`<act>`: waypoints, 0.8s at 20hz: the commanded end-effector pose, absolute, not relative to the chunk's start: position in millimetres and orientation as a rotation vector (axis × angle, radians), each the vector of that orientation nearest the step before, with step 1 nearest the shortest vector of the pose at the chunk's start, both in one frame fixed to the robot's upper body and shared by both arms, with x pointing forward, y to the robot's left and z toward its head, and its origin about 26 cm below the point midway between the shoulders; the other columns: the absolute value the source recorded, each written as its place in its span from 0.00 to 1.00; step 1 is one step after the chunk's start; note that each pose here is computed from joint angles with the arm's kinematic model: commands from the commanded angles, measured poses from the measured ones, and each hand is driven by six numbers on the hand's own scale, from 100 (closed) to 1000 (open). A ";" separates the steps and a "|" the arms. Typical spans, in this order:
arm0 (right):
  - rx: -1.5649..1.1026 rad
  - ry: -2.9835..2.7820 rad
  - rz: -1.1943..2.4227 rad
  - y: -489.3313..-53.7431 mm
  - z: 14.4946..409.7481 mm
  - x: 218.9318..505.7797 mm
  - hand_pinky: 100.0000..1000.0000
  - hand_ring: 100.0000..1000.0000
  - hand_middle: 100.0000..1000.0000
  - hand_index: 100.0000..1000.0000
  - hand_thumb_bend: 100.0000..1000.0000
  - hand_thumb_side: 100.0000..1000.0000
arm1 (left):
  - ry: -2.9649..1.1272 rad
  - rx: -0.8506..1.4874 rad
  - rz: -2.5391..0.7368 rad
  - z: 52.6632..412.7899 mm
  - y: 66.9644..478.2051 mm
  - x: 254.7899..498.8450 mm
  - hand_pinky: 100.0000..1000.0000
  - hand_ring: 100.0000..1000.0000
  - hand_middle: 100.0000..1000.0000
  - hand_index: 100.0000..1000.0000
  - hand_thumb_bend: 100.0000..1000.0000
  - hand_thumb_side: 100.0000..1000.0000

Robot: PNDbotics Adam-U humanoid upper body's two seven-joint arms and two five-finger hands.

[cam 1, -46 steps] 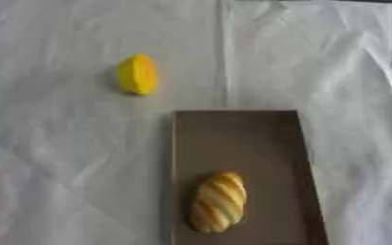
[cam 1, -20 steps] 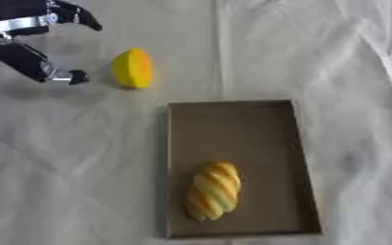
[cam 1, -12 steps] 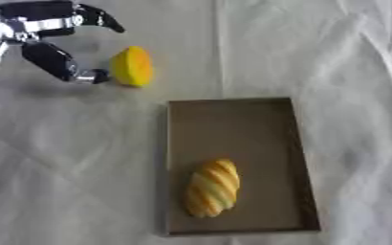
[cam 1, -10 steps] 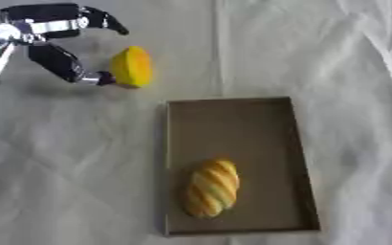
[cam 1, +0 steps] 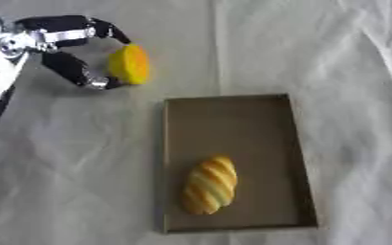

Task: Pick up objects on the table and place them in the box.

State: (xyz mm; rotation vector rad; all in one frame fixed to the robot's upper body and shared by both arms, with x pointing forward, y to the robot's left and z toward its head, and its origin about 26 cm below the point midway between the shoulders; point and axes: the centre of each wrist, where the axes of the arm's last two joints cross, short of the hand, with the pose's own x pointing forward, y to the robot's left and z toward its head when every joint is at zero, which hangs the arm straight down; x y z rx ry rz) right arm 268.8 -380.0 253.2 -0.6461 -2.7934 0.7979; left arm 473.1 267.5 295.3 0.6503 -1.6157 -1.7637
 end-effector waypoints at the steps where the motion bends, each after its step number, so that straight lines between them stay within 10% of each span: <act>1: -0.642 -2.809 0.822 -378.6 261.2 266.2 0.94 0.71 0.74 0.87 0.00 0.09 | -1.645 0.709 -1.736 307.7 270.4 473.4 0.94 1.00 0.85 0.92 0.40 0.50; 8: -0.643 -2.785 0.789 -379.5 257.2 265.6 0.94 0.70 0.74 0.87 0.00 0.13 | -1.707 0.683 -1.676 302.8 264.8 475.2 0.91 1.00 0.82 0.89 0.28 0.53; 16: -0.645 -2.757 0.737 -381.5 254.6 264.4 0.95 0.70 0.74 0.87 0.00 0.18 | -1.835 0.716 -1.583 318.0 262.8 465.0 0.81 0.92 0.68 0.72 0.00 0.27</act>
